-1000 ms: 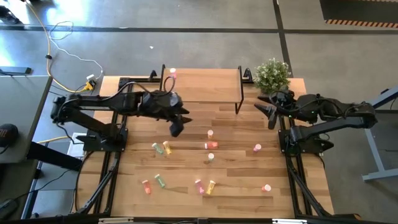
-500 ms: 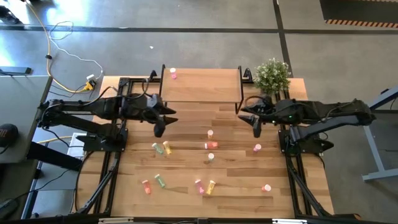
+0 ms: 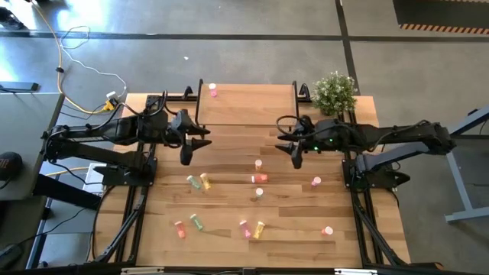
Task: Pick and place medicine bottles onto shelf by color
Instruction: Put the top yellow pill bottle on the shelf
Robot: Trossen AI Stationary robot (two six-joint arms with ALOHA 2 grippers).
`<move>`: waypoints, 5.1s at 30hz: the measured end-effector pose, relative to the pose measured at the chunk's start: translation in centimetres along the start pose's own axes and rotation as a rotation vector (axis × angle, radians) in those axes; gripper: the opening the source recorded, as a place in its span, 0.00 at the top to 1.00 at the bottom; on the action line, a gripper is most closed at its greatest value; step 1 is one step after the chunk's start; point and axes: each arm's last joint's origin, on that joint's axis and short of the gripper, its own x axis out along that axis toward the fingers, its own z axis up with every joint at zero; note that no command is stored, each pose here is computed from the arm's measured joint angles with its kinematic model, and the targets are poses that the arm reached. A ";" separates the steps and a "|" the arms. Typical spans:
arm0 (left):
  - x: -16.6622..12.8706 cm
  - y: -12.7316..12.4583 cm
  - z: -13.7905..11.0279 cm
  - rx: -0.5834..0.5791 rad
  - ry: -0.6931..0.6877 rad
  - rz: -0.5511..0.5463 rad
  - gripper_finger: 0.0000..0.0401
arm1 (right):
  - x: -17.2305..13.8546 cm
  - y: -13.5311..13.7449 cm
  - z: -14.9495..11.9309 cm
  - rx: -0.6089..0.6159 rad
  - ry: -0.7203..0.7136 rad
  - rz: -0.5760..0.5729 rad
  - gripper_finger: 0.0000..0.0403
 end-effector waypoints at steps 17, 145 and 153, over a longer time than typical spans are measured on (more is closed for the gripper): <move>-0.9 1.0 -0.4 -0.043 0.055 -0.007 0.48 | 6.6 1.3 -0.2 -0.239 0.314 -0.046 0.58; -0.8 1.0 -0.2 0.081 0.037 0.008 0.44 | 0.0 -13.3 12.2 -0.169 0.247 -0.462 0.72; -0.8 1.2 -0.2 0.079 0.029 0.056 0.44 | 0.9 -17.2 11.0 -0.130 0.382 -0.469 0.72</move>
